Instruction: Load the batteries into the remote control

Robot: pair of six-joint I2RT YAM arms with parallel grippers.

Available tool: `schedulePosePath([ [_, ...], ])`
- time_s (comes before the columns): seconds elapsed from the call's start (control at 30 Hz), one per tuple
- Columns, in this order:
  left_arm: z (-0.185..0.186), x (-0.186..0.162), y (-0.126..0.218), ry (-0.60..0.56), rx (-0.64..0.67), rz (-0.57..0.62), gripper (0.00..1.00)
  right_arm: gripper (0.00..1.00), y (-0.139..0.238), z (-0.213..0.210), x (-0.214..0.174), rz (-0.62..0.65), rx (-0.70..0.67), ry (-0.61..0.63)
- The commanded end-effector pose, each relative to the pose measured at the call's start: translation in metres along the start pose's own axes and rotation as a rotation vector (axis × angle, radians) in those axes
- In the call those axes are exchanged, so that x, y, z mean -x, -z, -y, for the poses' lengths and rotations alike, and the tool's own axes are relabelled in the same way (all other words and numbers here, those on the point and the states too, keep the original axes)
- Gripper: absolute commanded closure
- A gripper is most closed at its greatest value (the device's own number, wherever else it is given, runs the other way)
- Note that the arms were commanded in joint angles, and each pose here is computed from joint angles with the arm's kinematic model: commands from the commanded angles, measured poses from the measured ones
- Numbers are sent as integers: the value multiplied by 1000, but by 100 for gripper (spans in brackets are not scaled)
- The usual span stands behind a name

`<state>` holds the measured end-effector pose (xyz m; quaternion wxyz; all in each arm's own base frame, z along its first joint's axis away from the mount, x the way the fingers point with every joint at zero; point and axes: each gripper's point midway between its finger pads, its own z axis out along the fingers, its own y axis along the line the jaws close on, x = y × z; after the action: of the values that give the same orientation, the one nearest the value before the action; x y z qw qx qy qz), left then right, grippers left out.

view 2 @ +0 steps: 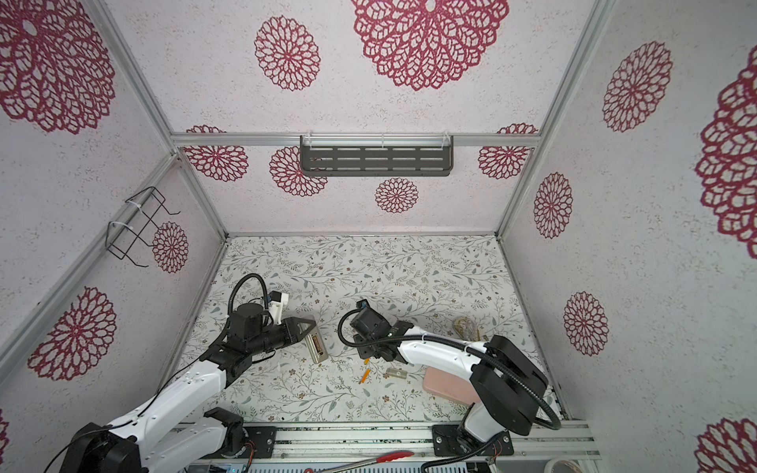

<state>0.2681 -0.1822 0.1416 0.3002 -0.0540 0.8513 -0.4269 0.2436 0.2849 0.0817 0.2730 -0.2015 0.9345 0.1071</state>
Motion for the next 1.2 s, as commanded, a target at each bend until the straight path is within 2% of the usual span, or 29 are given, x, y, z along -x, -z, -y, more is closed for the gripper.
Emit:
schedulePosePath([
  [0.0, 18, 7, 4, -36, -73, 54, 100, 41, -5, -6, 0, 7, 23, -42],
  [0.37, 40, -4, 8, -72, -231, 98, 100, 46, -14, -6, -11, -6, 37, -60],
  [1.17, 34, -16, 5, -88, -208, 79, 100, 57, -27, -2, -29, -56, 7, -74],
])
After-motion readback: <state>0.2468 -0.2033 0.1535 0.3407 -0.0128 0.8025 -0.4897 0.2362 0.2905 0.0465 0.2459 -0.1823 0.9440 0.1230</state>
